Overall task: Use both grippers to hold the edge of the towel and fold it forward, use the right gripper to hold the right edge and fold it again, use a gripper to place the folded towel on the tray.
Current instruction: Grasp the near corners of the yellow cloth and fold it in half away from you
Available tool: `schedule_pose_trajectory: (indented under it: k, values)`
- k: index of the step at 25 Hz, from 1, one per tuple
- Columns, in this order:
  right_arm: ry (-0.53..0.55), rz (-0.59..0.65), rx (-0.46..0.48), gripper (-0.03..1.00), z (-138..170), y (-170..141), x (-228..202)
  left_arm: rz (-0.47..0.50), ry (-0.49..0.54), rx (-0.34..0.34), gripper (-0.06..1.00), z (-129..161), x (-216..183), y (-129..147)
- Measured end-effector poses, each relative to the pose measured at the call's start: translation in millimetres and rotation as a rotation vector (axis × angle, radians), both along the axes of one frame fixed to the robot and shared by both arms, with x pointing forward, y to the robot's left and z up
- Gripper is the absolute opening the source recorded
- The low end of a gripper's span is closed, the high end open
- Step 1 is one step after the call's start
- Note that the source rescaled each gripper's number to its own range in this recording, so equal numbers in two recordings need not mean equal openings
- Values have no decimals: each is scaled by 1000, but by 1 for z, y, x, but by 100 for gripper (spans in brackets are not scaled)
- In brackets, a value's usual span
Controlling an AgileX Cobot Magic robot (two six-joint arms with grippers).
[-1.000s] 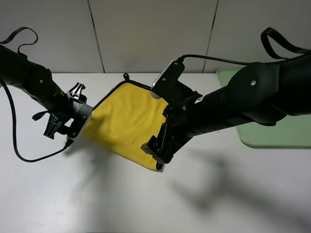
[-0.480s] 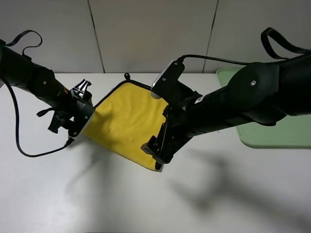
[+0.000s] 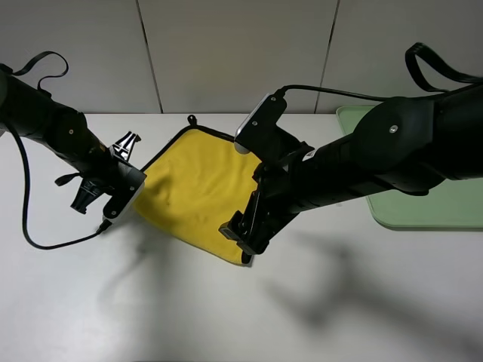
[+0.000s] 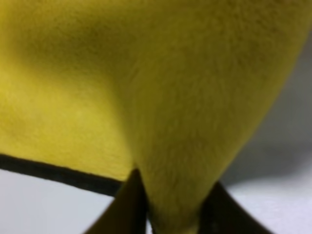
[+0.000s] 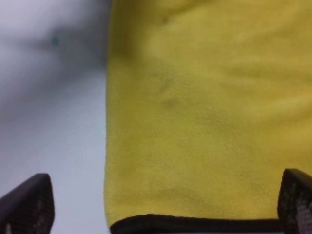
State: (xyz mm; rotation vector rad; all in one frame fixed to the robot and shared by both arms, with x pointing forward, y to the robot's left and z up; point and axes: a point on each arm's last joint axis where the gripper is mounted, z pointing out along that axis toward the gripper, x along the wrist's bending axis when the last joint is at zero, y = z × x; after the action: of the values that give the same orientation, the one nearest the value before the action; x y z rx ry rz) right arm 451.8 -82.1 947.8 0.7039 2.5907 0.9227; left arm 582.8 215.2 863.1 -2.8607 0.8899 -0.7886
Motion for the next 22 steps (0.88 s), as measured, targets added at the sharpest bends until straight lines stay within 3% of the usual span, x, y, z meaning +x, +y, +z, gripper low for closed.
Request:
schedule_pose_trajectory:
  k: [4, 12, 22]
  values:
    - [1, 1, 0, 100, 0, 0, 0, 1, 7, 3, 1, -1, 0, 0]
    - [2, 13, -10, 100, -3, 2, -1, 1, 7, 3, 0, -1, 0, 0]
    - [-58, 37, -85, 100, -38, 33, 7, 1, 6, 2, 0, -1, 0, 0]
